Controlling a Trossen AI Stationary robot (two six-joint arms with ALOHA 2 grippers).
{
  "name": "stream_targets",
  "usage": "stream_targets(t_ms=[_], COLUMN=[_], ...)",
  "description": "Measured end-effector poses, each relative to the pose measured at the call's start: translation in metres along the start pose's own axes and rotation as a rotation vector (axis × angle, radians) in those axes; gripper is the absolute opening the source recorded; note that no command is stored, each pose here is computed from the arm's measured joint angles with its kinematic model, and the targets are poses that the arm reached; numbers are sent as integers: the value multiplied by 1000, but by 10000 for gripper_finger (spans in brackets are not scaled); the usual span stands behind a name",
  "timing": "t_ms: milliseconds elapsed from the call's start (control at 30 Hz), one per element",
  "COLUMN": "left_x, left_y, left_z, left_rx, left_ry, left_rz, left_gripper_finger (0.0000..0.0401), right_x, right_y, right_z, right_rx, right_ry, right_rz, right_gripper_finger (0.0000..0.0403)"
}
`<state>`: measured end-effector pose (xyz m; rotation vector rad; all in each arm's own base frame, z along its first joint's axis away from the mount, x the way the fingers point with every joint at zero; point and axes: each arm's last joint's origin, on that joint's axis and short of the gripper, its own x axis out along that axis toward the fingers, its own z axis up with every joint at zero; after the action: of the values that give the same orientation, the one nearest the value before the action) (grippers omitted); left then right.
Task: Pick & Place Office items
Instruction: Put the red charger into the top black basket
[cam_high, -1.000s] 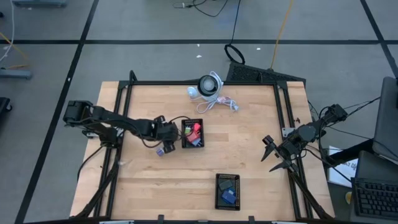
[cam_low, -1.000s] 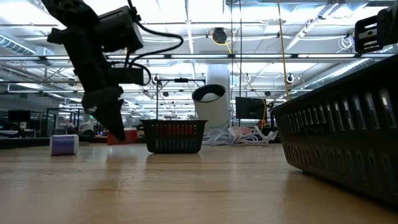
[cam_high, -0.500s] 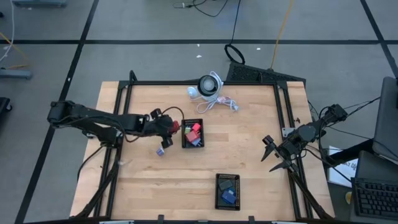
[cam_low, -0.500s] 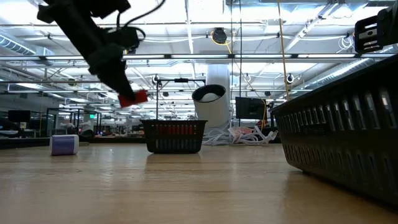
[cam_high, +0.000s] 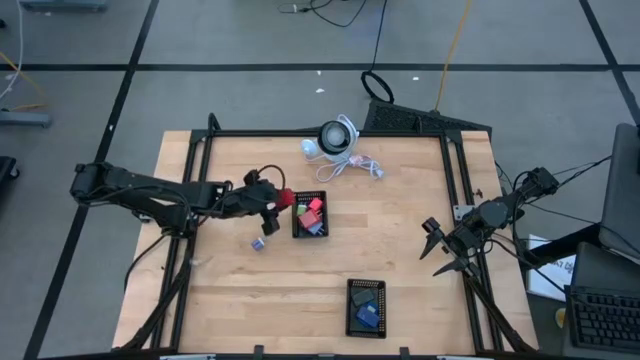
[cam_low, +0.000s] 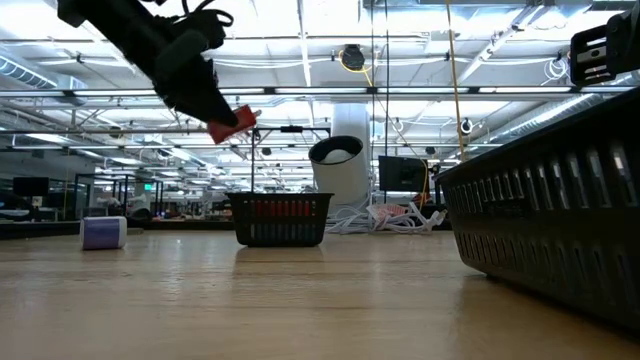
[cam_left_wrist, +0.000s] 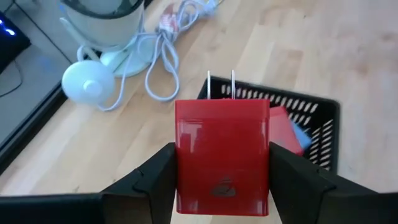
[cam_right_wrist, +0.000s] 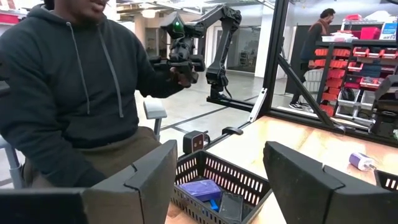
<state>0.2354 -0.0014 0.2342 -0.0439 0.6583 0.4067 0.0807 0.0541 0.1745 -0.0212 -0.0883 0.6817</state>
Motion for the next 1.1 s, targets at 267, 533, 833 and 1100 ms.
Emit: stream_targets(t_ms=[267, 533, 833, 1100], left_x=[-2, -8, -28, -72], left_y=[-3, -15, -36, -69], left_z=[7, 24, 52, 61], left_rx=[-27, -45, -73, -51], left_ry=[-25, -169, -431, -609], left_rz=[-59, -268, -794, -1267], left_gripper_finger=[206, 206, 206, 206], right_x=[0, 0, 0, 0], right_y=[0, 0, 0, 0], right_z=[0, 0, 0, 0], right_rx=[0, 0, 0, 0], right_ry=[0, 0, 0, 0], right_rz=[0, 1, 1, 0], right_gripper_finger=[232, 227, 231, 228])
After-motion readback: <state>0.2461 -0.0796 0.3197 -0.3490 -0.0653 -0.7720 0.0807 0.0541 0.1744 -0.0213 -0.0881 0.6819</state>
